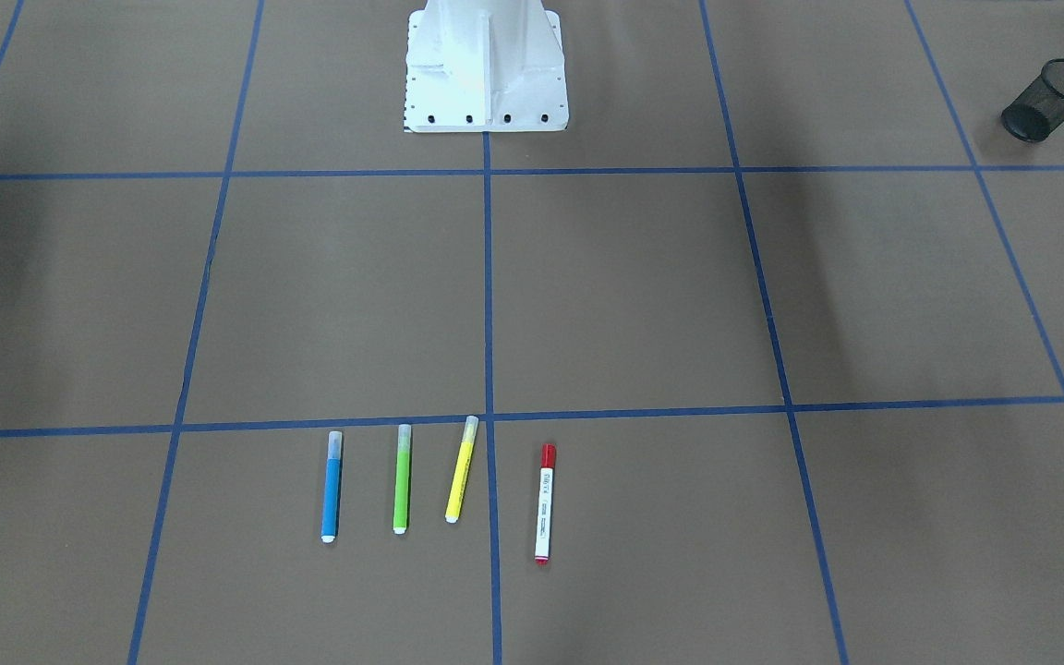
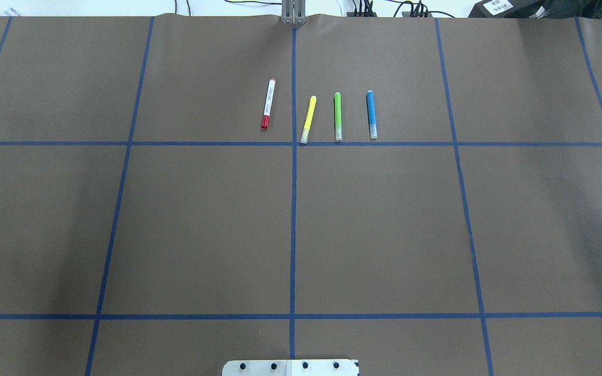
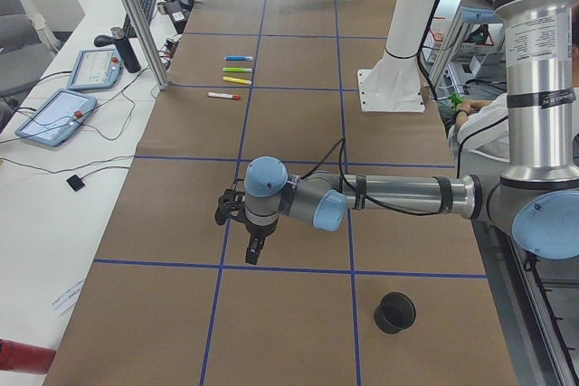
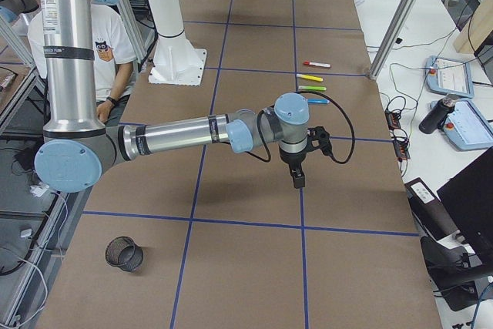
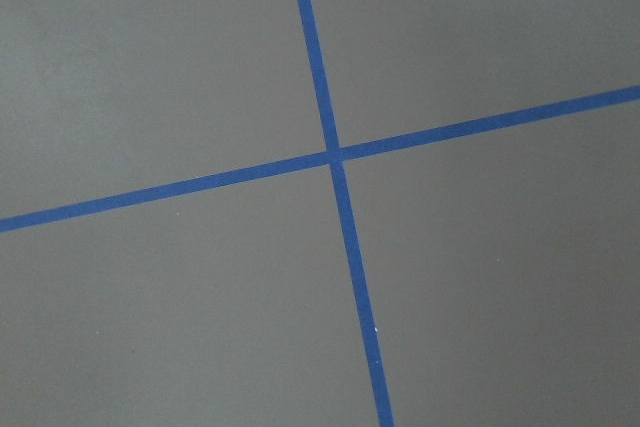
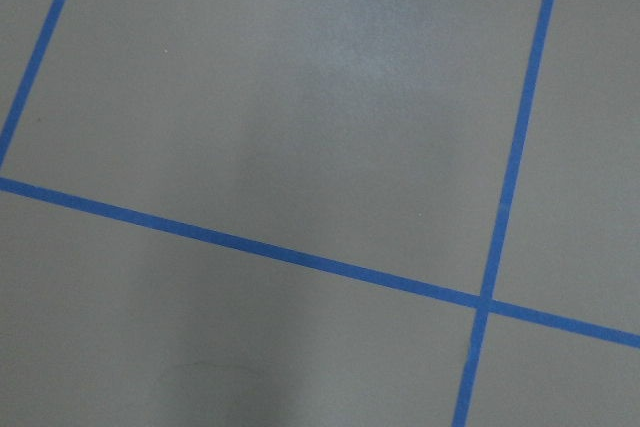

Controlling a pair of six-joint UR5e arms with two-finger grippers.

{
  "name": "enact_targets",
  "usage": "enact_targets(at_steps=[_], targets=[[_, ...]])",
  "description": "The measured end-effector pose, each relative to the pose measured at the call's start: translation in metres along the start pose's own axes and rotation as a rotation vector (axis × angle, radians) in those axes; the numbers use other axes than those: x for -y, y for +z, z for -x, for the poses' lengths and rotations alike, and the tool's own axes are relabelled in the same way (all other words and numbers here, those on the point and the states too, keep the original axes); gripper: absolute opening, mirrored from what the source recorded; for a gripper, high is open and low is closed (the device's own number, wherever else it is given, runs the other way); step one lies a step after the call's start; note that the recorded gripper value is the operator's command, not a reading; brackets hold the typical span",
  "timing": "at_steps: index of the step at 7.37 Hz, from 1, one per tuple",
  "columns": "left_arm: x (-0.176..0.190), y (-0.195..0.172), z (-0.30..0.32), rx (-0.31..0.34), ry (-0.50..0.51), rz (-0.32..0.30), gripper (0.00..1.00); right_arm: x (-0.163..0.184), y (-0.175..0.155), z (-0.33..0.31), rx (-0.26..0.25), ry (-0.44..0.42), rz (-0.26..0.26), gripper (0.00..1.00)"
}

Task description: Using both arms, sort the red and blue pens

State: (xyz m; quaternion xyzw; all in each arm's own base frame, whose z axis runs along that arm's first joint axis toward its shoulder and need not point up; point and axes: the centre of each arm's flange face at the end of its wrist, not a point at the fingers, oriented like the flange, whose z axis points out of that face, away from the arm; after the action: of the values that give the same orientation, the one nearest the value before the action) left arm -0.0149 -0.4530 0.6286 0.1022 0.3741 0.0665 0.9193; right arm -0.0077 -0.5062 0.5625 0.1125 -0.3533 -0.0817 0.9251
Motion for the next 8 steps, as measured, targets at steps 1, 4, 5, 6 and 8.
enact_targets(at_steps=[1, 4, 5, 6, 8], targets=[[-0.002, -0.001, -0.002, -0.011, 0.004, -0.004, 1.0, -0.005, 0.002, -0.004, -0.003, 0.0, 0.006, 1.0], [-0.003, -0.002, -0.005, -0.02, 0.017, -0.013, 1.0, -0.012, 0.008, -0.009, 0.004, 0.008, 0.023, 1.0], [-0.003, -0.001, -0.005, -0.02, 0.017, -0.012, 1.0, -0.013, 0.009, -0.01, 0.006, 0.013, 0.027, 1.0], [-0.003, -0.001, -0.005, -0.021, 0.017, -0.013, 1.0, -0.016, 0.012, -0.011, 0.026, 0.027, 0.036, 1.0], [-0.002, 0.001, -0.003, -0.021, 0.012, -0.008, 1.0, -0.019, 0.015, -0.009, 0.071, 0.061, 0.048, 1.0]])
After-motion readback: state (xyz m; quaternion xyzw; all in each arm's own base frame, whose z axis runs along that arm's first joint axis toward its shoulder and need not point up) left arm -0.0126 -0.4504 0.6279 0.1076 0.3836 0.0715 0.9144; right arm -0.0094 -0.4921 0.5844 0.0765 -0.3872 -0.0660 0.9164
